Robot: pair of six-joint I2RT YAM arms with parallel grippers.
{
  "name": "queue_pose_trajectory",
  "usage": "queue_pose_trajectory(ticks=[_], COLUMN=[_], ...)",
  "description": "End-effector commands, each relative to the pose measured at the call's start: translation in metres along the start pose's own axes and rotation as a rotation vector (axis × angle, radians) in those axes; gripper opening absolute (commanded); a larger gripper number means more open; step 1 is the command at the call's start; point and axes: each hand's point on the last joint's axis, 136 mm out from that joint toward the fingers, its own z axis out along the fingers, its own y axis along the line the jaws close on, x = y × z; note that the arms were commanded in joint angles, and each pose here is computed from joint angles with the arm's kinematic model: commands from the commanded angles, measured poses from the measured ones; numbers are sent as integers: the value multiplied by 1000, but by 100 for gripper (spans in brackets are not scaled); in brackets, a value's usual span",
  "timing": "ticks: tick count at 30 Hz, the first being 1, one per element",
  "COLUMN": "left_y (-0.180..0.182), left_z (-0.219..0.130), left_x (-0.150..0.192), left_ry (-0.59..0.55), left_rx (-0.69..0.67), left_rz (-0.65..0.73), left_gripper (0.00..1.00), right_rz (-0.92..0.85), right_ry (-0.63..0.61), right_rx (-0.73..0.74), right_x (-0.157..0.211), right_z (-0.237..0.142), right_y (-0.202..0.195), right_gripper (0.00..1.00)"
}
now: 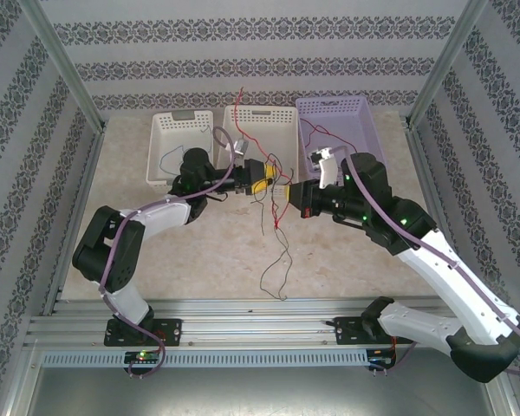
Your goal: Untangle the cables
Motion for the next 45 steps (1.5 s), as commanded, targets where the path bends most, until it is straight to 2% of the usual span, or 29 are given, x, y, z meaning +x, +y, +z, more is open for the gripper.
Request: queue_pose_trajectory(ticks=[1, 8, 13, 18, 32, 35, 40, 42, 45], left_y=[1, -23, -44, -51, -37, -27, -17, -12, -5], left_z=[4, 17, 12, 4, 25, 23, 21, 19, 12], left_x=[10, 43, 53, 66, 113, 109, 99, 97, 93], left_ry=[46, 149, 130, 122, 260, 242, 213, 207, 198], left_rx=[-32, -73, 15, 34, -159, -214, -292, -323, -392], left_rz=[50, 205, 235, 241, 408, 428, 466, 484, 527], left_gripper=[91, 94, 95, 95, 100, 98, 85, 85, 92], right_rz=[-29, 12, 28, 49, 108, 109, 115, 117, 113], right_ry=[-53, -71, -82, -84, -51, -52, -53, -59, -64], right_rx=[-44, -104, -147, -176, -294, -300, -312, -327, -330], right_x=[-13, -21, -26, -28, -26, -25, -25, -25, -25], right_z=[-12, -23, -27, -27, -20, -23, -27, -30, -35], right_y=[9, 14, 18, 19, 33, 35, 38, 41, 44], right_gripper=[0, 0, 0, 0, 0, 0, 0, 0, 0])
